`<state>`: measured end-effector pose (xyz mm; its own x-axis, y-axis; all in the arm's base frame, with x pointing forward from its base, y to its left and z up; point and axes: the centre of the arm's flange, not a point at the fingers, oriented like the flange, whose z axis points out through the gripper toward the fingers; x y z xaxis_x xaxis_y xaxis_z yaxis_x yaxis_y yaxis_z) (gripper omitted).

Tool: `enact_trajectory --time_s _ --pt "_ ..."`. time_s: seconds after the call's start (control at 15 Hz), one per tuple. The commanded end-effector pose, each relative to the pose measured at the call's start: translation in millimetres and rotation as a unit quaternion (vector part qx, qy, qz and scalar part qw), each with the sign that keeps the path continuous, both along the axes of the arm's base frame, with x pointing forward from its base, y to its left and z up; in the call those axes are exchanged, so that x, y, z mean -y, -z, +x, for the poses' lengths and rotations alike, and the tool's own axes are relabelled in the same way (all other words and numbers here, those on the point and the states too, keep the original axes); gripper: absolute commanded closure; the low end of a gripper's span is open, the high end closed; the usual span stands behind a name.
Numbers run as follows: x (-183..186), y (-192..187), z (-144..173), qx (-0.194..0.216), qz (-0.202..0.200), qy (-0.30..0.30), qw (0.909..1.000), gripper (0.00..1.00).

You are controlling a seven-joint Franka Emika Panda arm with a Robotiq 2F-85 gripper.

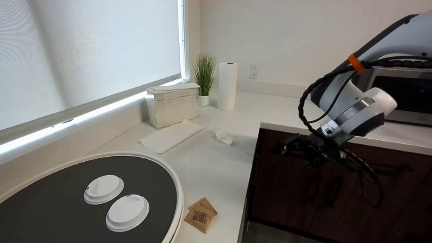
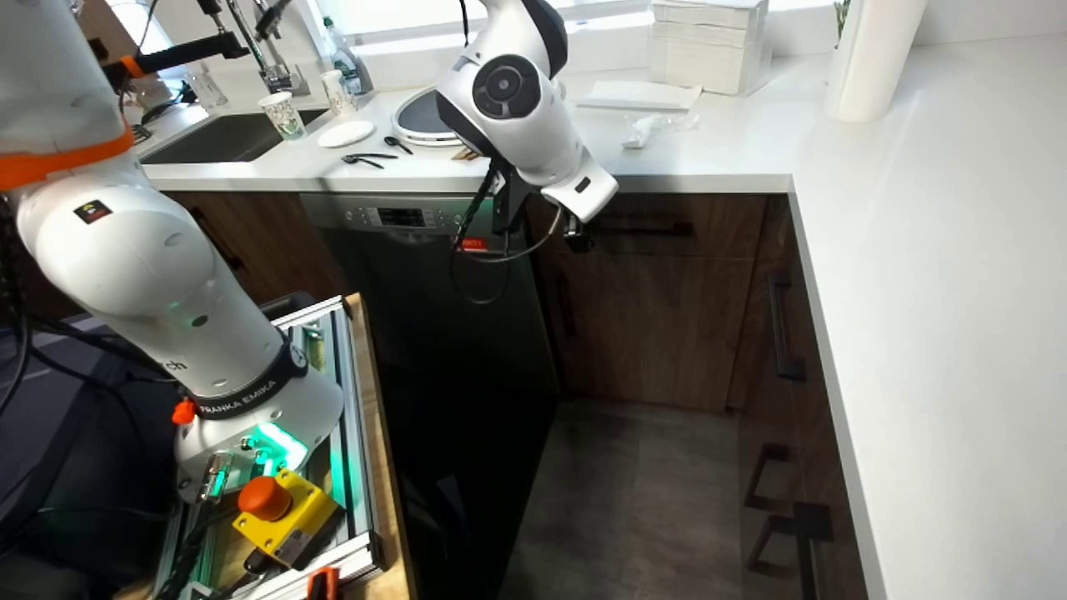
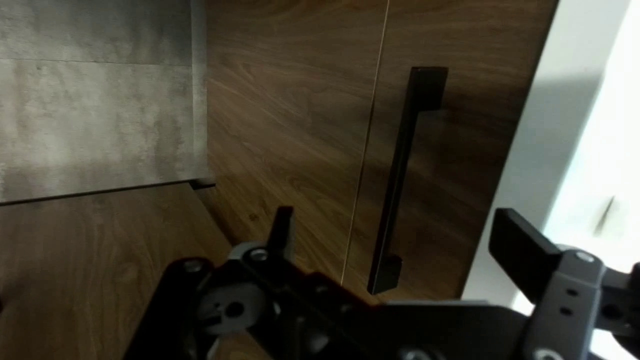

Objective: Open the drawer

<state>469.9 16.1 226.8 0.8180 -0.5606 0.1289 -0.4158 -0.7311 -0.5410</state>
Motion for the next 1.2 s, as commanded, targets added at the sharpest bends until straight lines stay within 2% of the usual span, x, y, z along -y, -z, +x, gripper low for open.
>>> enact_trajectory --time_s 0.0,0.13,0.2,0.4,0.67,1.13 --pt "-1.4 71.3 22.7 0.011 0.018 -0.034 0.9992 0.0" --pt "-3.8 92.7 36.6 0.016 0.037 -0.055 0.9977 0.0" --pt "-2.0 51.7 14.5 0.009 0.025 -0.04 0.9989 0.0" --pt "-1.6 77.9 26.5 0.006 0.03 -0.052 0.9982 0.0" --pt "-3.1 79.2 30.9 0.009 0.029 -0.054 0.9981 0.0" --pt "-4.7 91.5 60.8 0.02 0.04 0.009 0.9989 0.0"
